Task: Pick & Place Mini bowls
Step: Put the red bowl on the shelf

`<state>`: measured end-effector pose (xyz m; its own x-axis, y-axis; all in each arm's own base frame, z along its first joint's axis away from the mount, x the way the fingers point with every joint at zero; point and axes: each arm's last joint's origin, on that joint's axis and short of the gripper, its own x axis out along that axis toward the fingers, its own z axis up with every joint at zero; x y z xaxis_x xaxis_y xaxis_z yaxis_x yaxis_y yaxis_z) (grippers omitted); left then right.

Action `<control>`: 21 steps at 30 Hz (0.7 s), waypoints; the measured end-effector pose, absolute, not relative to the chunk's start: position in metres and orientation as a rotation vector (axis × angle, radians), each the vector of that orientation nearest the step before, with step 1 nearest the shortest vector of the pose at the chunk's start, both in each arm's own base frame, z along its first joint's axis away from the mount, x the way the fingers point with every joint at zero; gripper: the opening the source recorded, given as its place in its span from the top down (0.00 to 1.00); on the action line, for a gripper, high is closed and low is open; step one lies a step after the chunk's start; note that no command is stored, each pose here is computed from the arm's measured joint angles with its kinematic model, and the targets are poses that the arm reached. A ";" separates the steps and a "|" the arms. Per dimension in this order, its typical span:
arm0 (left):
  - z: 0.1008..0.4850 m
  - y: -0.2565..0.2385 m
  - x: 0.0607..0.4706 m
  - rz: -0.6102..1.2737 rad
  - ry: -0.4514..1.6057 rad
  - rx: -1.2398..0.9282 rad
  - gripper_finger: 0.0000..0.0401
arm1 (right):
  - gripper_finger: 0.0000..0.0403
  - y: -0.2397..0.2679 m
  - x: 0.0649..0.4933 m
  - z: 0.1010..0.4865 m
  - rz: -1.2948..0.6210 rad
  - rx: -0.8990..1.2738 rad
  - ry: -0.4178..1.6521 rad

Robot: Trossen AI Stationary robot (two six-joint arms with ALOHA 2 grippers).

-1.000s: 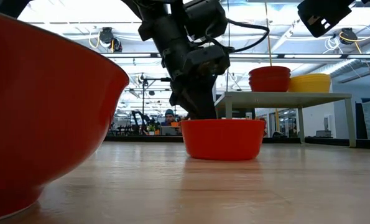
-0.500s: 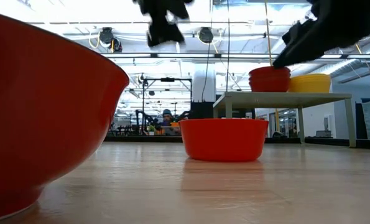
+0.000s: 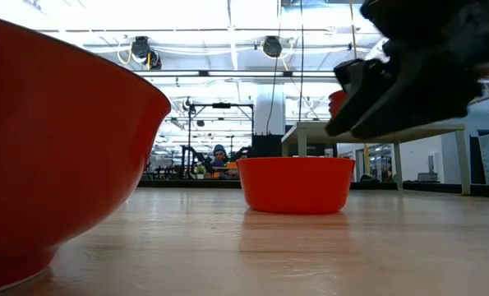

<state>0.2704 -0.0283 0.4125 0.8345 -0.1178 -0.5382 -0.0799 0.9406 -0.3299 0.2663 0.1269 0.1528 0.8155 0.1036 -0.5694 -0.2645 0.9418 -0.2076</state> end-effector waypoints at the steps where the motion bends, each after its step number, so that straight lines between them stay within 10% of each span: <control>1: 0.415 -0.030 0.268 -0.014 0.574 -0.345 0.44 | 0.63 0.125 0.269 0.150 0.194 -0.291 0.587; 21: 0.418 -0.043 0.260 -0.019 0.566 -0.308 0.44 | 0.70 0.098 0.297 0.134 0.112 -0.068 0.671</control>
<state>0.2603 -0.0429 0.4178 0.8450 -0.1015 -0.5250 -0.0669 0.9541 -0.2920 0.2974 0.0983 0.1339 0.7778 0.0814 -0.6233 -0.1250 0.9918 -0.0264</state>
